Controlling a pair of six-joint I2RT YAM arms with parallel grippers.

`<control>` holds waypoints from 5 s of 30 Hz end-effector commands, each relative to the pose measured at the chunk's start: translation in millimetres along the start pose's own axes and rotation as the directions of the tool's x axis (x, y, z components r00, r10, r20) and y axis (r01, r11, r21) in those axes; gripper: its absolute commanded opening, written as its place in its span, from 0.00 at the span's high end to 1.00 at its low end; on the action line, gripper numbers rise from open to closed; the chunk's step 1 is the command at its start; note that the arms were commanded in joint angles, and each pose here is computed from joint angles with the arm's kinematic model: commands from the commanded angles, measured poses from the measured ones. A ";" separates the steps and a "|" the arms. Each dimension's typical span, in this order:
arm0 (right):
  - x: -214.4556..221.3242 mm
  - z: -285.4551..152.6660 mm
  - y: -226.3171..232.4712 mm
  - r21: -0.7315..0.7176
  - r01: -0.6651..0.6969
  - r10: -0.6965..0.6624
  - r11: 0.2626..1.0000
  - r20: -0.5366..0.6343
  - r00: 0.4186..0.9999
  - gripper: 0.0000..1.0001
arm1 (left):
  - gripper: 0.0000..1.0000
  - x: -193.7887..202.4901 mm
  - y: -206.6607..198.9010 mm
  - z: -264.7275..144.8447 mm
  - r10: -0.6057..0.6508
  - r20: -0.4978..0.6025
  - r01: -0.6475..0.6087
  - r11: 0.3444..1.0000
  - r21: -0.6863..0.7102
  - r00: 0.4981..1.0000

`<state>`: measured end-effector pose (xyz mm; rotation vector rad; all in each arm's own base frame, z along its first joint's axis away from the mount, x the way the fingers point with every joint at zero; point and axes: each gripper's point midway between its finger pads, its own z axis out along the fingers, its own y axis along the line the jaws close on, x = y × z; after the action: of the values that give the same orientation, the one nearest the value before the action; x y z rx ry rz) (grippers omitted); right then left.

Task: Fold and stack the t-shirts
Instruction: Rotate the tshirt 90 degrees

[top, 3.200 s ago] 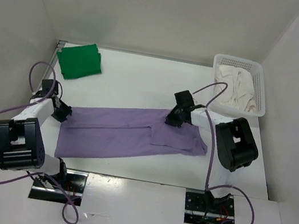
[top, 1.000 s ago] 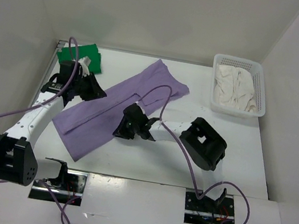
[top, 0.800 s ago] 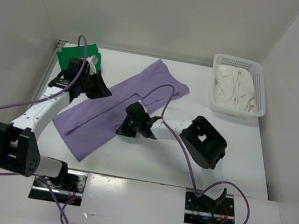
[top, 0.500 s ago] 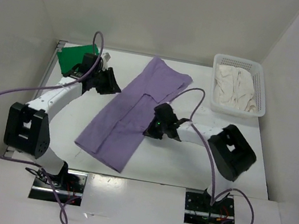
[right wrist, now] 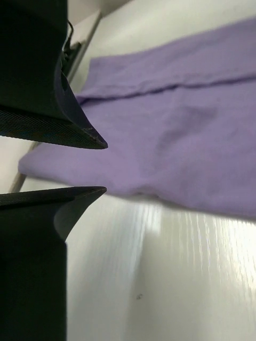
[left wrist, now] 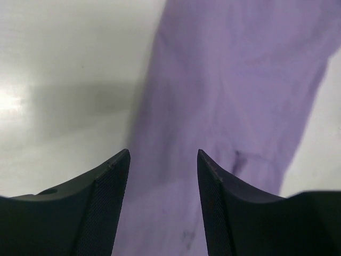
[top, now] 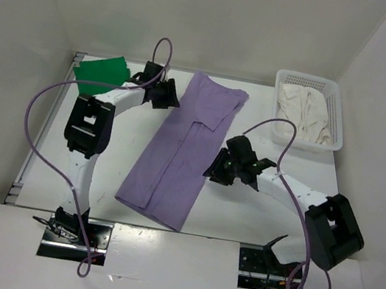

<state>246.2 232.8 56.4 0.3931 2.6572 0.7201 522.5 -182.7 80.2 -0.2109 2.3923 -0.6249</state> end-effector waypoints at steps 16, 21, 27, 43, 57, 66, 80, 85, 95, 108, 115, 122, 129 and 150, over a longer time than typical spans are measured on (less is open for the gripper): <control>-8.2 -40.9 28.2 -0.130 -0.001 0.007 0.992 0.046 0.999 0.60 | 0.91 -27.5 4.7 98.3 0.069 0.007 -0.069 0.996 0.049 0.998; -12.6 -34.0 21.4 -0.113 -0.002 0.007 0.994 0.041 0.999 0.60 | 0.76 -29.1 -15.5 87.6 0.056 0.024 -0.059 0.987 0.147 0.998; -18.1 -35.8 23.7 -0.119 -0.006 0.013 0.993 0.052 0.999 0.60 | 0.62 -20.1 -12.0 91.8 0.086 -0.006 -0.084 0.985 0.154 0.996; -18.1 -29.4 16.1 -0.094 0.010 -0.006 0.996 0.043 0.999 0.59 | 1.00 -77.6 90.6 35.8 -0.132 0.205 0.160 0.979 -0.128 0.970; 60.3 -37.0 6.5 -0.086 0.020 -0.033 0.996 -0.156 0.987 0.54 | 0.22 17.5 71.3 -124.2 -0.204 0.175 0.225 0.968 -0.110 0.963; 116.1 -34.2 -1.0 -0.102 0.022 -0.049 0.995 -0.279 0.959 0.50 | 0.88 174.7 74.5 -217.6 -0.394 -0.053 0.372 0.898 -0.235 0.918; 152.8 3.4 7.8 -0.099 0.066 -0.100 0.993 -0.390 0.915 0.46 | 0.85 207.1 14.1 -234.6 -0.301 -0.126 0.307 0.951 0.031 0.945; 140.1 -2.4 23.1 -0.121 0.029 -0.068 0.992 -0.334 0.940 0.46 | 0.78 242.7 -6.6 -248.3 -0.356 -0.252 0.405 0.897 0.179 0.900; 118.0 -27.9 17.2 -0.126 -0.136 0.107 0.983 -0.212 0.971 0.43 | 0.47 208.5 -56.6 -311.3 -0.325 -0.030 0.285 0.779 0.559 0.945; 110.1 -33.0 29.3 -0.150 -0.117 0.088 0.982 -0.191 0.978 0.42 | 0.45 185.3 -58.3 -302.7 -0.118 0.112 0.057 0.896 0.441 0.987; 111.3 -50.5 10.1 -0.142 -0.111 0.087 0.984 -0.168 0.982 0.70 | 0.96 241.9 9.1 -257.1 -0.349 -0.178 0.352 0.936 -0.014 0.920; 109.5 -56.2 13.2 -0.146 -0.041 0.012 0.988 -0.193 0.981 0.65 | 0.39 262.5 48.6 -264.2 -0.554 -0.087 0.520 0.817 -0.248 0.828; 108.9 -50.7 20.9 -0.172 0.041 -0.076 0.984 -0.202 0.976 0.63 | 0.29 278.4 71.0 -259.0 -0.601 -0.018 0.530 0.718 -0.450 0.799; -115.1 18.7 55.9 -0.178 -0.034 0.066 0.983 0.173 0.983 0.96 | 0.45 161.5 17.8 -236.8 -0.267 0.125 0.280 0.954 -0.108 0.956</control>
<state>326.3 253.6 114.3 0.4393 2.4609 0.9264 227.8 -114.1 119.9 -0.8519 2.3477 -0.5285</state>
